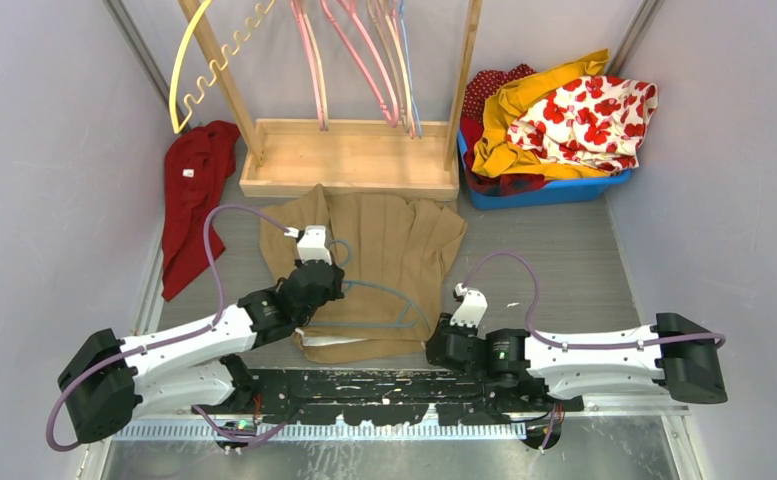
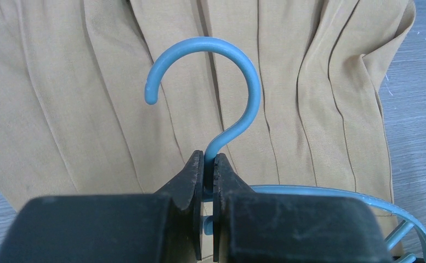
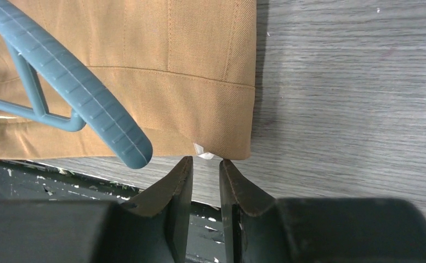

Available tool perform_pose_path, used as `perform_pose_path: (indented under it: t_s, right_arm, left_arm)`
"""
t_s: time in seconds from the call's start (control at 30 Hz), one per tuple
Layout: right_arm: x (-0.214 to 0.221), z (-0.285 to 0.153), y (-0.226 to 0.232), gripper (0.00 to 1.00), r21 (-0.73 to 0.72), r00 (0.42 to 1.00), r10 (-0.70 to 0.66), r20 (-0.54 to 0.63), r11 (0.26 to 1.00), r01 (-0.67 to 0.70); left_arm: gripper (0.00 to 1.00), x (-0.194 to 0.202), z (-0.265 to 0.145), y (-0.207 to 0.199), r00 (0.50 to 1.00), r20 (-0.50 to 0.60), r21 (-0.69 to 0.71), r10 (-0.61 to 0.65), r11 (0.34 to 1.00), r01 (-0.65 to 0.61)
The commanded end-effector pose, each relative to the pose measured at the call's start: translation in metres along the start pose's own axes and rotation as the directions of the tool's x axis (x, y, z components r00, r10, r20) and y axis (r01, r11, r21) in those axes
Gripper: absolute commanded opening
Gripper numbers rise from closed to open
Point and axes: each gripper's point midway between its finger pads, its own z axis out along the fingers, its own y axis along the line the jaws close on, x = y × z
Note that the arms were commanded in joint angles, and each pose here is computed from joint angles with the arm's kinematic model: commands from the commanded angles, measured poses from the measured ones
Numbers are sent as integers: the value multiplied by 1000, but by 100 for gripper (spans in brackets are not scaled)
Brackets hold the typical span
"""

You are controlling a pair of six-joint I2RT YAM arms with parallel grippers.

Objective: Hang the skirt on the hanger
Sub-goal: Pick up the hanger at the center of the board, then hang the skirt on the hanger.

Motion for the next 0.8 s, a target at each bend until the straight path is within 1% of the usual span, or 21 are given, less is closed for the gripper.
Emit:
perform_pose_path:
  t_s: [0.0,0.23,0.53,0.7,0.77]
  right_arm:
    - [-12,4,8,29,-8,997,45,69,999,-45]
    - [-7,9,7,27,8,998,36,59,999,-37]
    - [-9,12,9,25,18,996,31,79,999,-32]
    - [-8,16,11,22,27,997,21,80,999,-23]
    - [-6,18,12,19,28,997,18,76,999,-20]
  left_arm:
    - [0,-24,-2,-4,994,97,9,-54,999,53]
    - [0,-24,-3,-5,994,100,11,-52,999,51]
    - [0,-25,-5,-4,992,113,13,-58,998,56]
    - [0,-26,-6,-3,991,117,13,-61,998,60]
    - [0,-25,-6,-4,991,116,15,-61,998,59]
